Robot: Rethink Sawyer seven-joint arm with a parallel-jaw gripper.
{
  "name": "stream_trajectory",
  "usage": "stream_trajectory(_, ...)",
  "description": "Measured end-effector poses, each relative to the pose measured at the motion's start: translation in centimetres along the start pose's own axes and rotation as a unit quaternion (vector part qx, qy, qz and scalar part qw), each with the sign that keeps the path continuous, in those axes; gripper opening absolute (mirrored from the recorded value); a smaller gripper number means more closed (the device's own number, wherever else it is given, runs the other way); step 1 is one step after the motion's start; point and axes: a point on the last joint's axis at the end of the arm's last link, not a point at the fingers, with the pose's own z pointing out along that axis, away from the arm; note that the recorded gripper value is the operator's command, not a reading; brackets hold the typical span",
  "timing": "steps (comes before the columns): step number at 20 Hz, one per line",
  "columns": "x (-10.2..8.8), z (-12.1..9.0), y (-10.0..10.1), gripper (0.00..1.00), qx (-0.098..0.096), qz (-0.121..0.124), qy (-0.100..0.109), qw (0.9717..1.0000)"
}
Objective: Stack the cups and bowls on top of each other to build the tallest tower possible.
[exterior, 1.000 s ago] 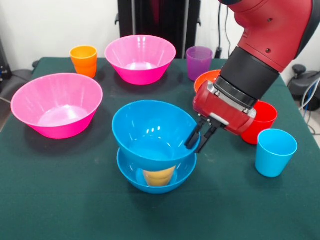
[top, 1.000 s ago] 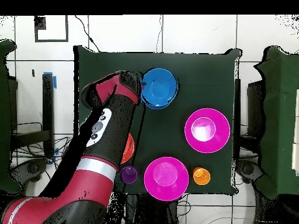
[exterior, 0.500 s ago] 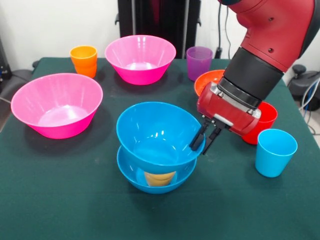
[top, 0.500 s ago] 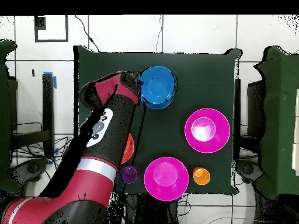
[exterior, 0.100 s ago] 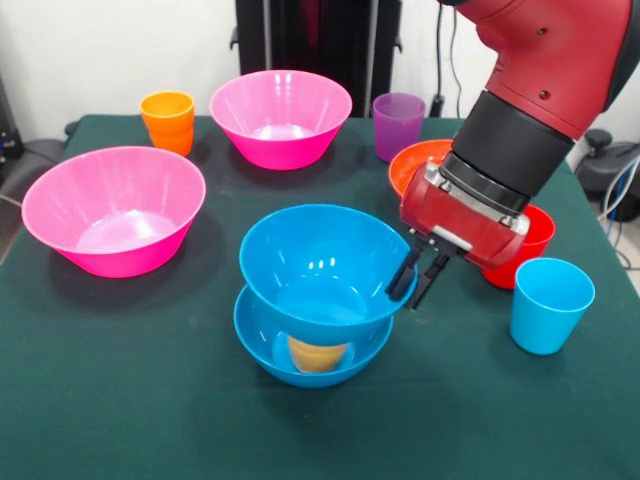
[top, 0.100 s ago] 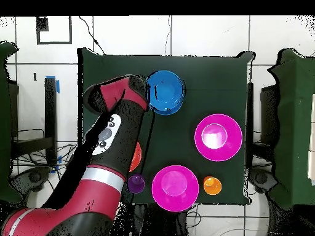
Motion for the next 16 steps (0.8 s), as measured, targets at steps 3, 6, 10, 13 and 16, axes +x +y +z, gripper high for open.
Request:
stream_trajectory(3, -0.3, 0.0, -0.5, 0.0, -0.003, 0.011, 0.004, 0.9999)
stream_trajectory(6, -0.7, 0.0, -1.1, 0.0, -0.003, 0.018, 0.006, 0.9998)
stream_trajectory(10, -1.4, -0.1, -1.8, 0.0, -0.003, 0.026, 0.005, 0.9997)
stream_trajectory(13, -1.8, -0.4, -2.0, 0.0, -0.004, 0.029, 0.003, 0.9996)
stream_trajectory(16, -2.0, -0.6, -2.1, 1.0, -0.005, 0.03, 0.001, 0.9995)
